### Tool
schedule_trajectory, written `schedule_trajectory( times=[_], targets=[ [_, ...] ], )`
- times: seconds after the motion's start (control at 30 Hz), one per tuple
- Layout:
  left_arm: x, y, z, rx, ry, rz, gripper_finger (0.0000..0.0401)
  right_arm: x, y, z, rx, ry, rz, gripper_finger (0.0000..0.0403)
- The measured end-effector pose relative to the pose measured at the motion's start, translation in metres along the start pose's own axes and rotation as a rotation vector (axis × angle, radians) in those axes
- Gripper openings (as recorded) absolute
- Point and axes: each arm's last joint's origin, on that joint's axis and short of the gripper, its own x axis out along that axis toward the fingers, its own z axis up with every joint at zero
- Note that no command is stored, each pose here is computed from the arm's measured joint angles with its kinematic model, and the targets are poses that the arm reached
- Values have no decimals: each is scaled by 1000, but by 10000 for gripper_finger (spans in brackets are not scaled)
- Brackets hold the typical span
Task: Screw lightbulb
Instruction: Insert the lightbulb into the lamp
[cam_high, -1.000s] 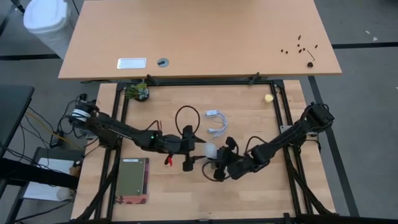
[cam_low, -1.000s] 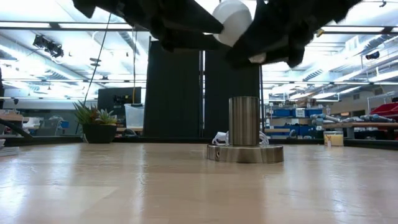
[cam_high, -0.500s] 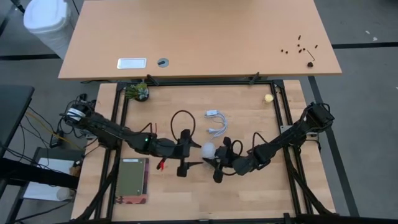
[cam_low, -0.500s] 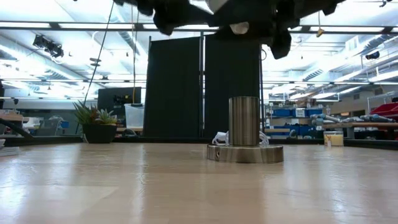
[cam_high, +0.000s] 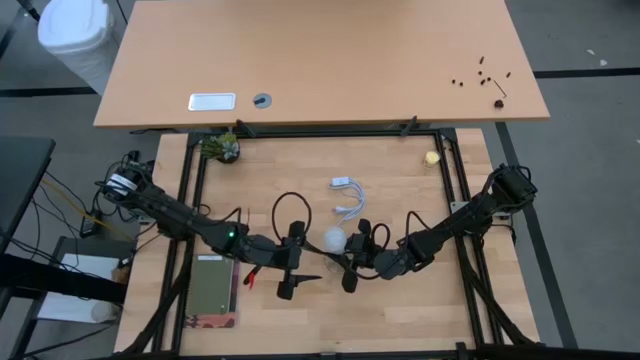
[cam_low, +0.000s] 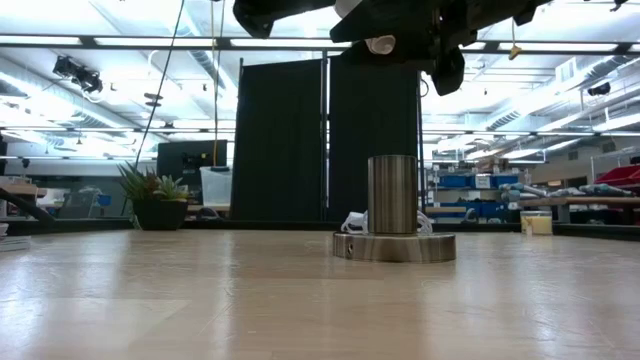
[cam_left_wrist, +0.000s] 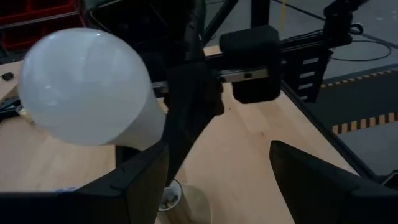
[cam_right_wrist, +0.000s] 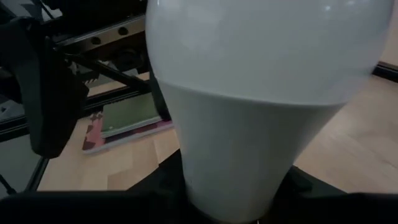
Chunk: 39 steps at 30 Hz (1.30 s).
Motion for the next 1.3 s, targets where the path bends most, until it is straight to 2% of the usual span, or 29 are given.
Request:
schedule_trajectory(
  times=[0.43,0.6,0.83,1.03,1.2,1.3],
  targets=[
    [-8,-4,4,19,1,112,282,0,0,1,46,-9,4,134],
    [-9,0,4,25,10,206,282,-2,3,1,-22,-15,15,134],
    [-8,8,3,-4,15,265,282,-10,8,-9,-142,23,37,134],
    [-8,9,2,-12,22,268,282,-17,-8,-36,-165,65,29,134],
    [-6,17,3,-73,5,298,282,-25,-19,-41,-150,-64,77,134],
    [-4,21,4,-105,-11,310,282,-27,-29,-49,-151,-71,97,134]
  ],
)
